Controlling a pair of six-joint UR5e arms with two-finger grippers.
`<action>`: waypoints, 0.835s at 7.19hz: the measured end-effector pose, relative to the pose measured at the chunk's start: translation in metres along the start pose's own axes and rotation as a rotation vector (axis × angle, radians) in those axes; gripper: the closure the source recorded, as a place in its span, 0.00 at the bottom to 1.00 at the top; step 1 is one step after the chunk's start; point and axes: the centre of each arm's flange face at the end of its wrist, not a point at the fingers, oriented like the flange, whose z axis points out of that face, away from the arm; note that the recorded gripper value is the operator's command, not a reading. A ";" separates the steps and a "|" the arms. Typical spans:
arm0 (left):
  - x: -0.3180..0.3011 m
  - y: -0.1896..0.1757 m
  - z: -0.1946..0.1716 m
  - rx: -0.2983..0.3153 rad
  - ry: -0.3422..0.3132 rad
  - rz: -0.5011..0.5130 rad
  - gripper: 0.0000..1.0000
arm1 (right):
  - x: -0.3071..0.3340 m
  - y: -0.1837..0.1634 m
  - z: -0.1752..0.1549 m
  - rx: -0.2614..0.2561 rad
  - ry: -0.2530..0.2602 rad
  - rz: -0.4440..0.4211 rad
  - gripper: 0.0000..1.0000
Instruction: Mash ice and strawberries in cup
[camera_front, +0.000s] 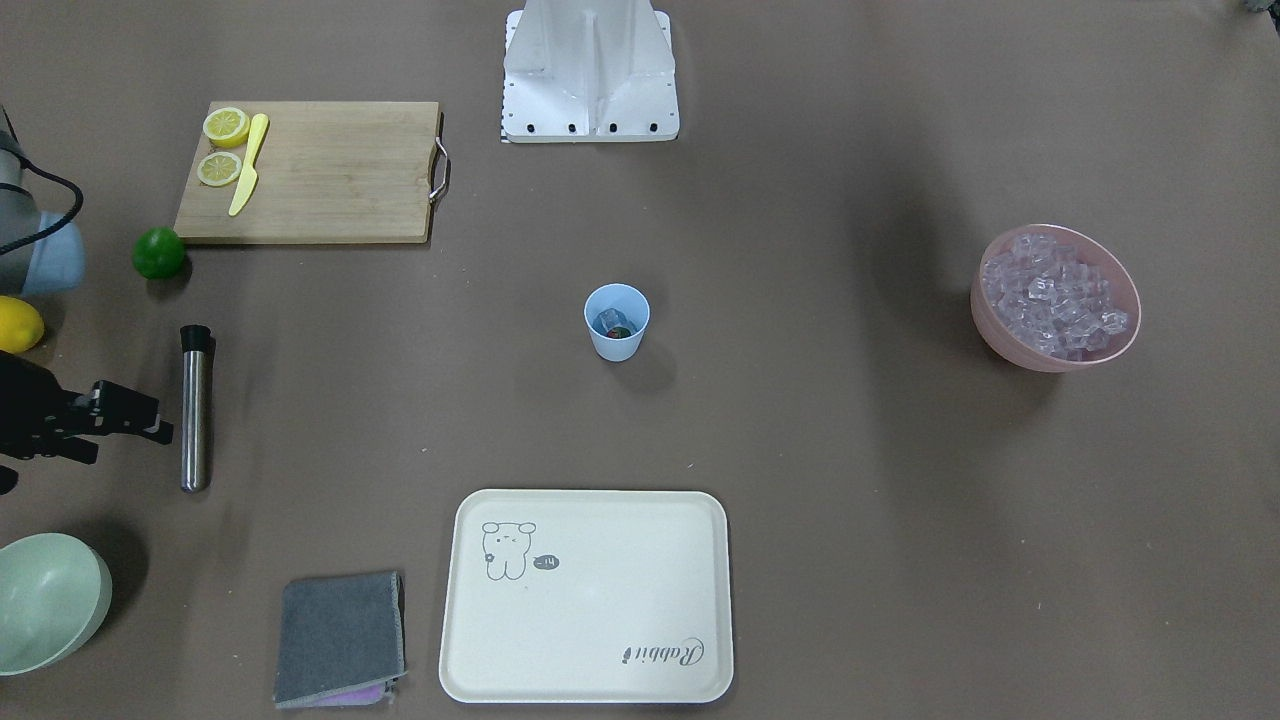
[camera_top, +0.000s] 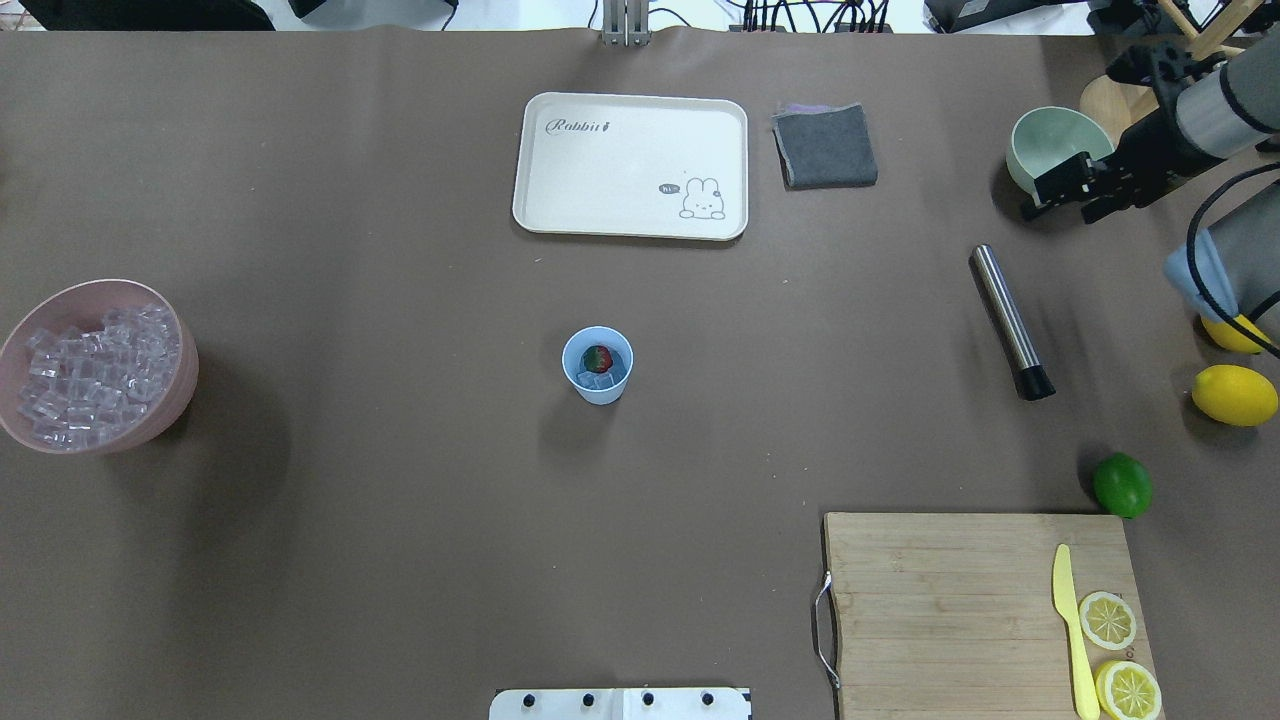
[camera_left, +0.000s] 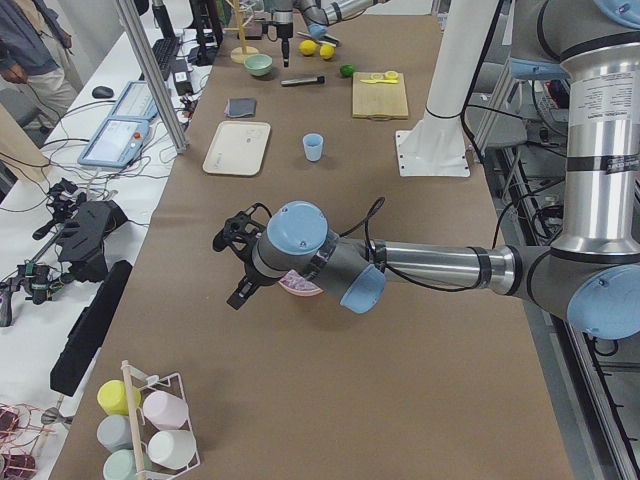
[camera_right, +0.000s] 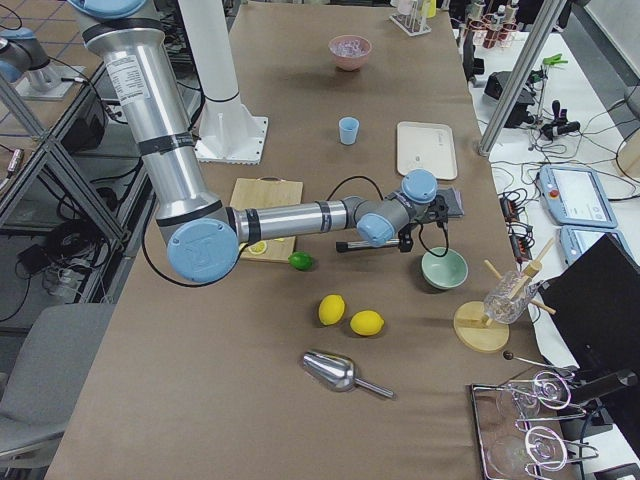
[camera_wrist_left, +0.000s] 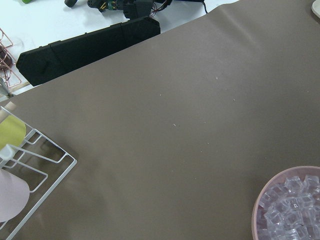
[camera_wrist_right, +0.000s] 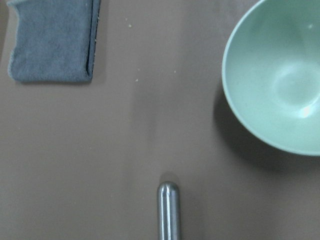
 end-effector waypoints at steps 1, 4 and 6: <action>-0.003 0.003 0.003 -0.020 0.002 -0.024 0.03 | 0.011 -0.004 -0.028 0.028 0.000 -0.005 0.01; -0.013 0.015 0.010 -0.094 0.005 -0.131 0.03 | 0.024 0.004 -0.120 0.078 0.070 0.008 0.01; -0.014 0.009 0.008 -0.128 0.007 -0.183 0.03 | 0.035 0.017 -0.191 0.058 0.158 -0.034 0.01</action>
